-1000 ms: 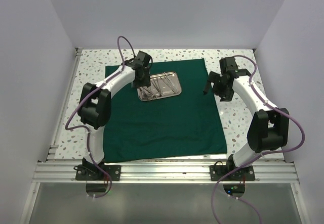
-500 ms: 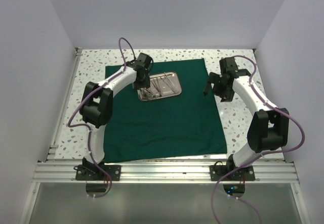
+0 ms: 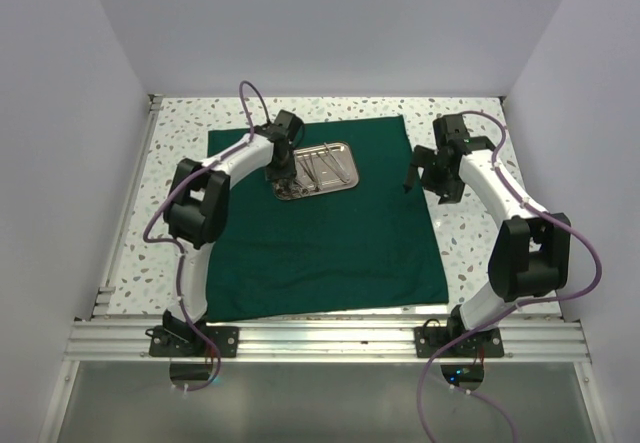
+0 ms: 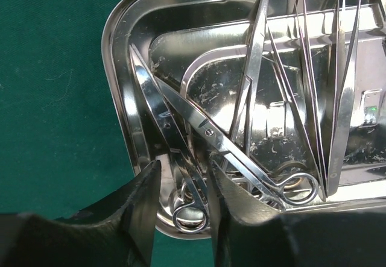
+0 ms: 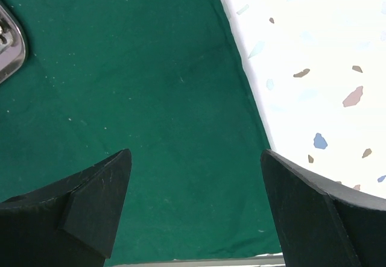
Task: Open and lay out the surgical kit
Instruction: Pick up the medical item from the container.
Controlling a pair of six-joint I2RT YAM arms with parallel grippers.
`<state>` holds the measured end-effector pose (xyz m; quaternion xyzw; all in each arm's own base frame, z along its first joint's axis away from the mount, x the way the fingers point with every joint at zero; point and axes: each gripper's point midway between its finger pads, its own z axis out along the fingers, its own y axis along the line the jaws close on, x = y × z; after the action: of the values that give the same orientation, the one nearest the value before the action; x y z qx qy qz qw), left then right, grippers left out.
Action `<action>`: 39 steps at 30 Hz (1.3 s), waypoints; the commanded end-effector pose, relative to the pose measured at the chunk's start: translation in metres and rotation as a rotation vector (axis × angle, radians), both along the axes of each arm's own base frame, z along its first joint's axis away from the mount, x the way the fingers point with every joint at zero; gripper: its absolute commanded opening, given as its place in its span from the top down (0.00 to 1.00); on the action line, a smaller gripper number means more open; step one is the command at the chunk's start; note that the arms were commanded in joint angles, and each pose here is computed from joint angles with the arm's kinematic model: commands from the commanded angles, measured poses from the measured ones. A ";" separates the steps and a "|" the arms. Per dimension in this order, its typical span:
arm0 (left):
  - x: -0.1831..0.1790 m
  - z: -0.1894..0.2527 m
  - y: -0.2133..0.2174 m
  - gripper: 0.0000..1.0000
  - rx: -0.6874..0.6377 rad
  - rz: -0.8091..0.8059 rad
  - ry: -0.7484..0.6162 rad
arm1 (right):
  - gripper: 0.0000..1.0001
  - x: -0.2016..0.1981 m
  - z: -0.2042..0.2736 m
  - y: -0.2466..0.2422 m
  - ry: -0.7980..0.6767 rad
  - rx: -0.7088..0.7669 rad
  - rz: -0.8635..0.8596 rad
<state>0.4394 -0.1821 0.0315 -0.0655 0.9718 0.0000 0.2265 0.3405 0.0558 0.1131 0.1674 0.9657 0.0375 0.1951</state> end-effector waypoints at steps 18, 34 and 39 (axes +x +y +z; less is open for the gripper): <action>0.003 -0.020 -0.007 0.93 -0.022 0.010 0.001 | 0.08 -0.002 -0.005 -0.007 0.040 -0.046 0.016; 0.048 0.090 -0.025 1.00 -0.089 -0.010 -0.192 | 0.08 0.006 0.005 -0.003 0.008 -0.028 0.017; 0.031 0.113 -0.014 1.00 -0.079 0.001 -0.203 | 0.08 0.007 0.008 0.000 0.001 -0.005 0.018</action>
<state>0.4850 -0.2058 0.1072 -0.0724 0.9486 -0.0506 0.3040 0.3397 0.0524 0.1099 0.1623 0.9694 0.0241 0.1827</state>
